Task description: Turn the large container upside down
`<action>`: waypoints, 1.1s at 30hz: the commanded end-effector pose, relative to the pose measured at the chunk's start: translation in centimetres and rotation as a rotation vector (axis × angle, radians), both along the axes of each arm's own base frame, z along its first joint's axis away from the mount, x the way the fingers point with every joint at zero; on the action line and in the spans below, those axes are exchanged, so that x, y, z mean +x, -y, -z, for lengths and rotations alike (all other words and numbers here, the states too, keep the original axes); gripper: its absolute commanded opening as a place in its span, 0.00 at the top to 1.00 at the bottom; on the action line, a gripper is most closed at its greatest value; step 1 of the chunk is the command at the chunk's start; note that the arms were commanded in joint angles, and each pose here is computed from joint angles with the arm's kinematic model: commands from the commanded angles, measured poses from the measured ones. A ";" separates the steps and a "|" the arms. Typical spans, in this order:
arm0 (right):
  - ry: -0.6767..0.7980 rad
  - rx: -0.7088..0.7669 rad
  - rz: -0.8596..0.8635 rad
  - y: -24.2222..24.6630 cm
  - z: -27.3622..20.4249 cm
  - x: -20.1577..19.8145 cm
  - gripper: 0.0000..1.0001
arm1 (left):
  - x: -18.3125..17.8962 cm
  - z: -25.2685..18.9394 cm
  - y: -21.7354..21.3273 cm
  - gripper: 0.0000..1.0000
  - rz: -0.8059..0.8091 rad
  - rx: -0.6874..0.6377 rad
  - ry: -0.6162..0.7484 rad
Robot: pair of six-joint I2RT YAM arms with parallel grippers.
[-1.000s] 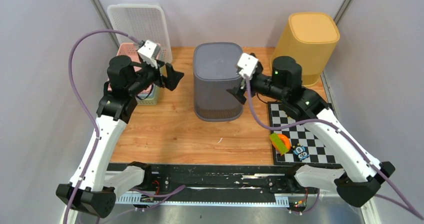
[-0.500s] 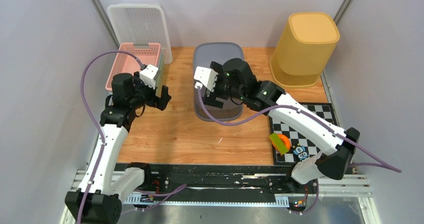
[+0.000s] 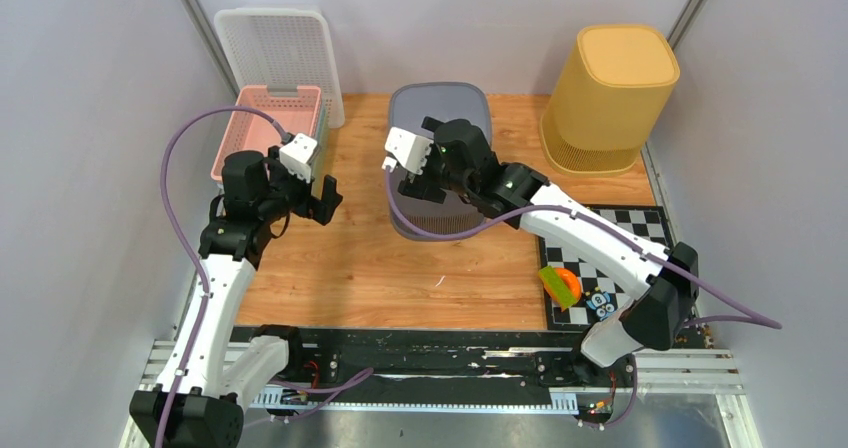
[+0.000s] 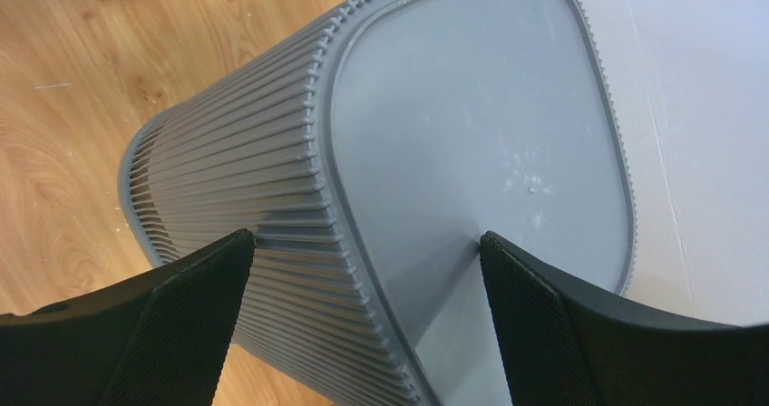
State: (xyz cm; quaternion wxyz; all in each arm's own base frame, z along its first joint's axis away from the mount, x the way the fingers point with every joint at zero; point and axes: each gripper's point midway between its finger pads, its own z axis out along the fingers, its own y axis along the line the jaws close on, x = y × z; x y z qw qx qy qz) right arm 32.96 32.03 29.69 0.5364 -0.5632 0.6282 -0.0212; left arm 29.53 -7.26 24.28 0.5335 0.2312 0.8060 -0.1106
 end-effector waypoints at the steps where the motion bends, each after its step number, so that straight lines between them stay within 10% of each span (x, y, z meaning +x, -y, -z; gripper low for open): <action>1: 0.022 -0.031 0.089 2.3 0.6 2.5 0.04 | 0.1 -0.1 0.0 0.00 0.010 -0.001 0.019; 33: -0.054 -0.016 0.408 13.0 4.2 14.2 0.04 | 0.2 0.3 0.1 0.00 0.016 -0.004 0.015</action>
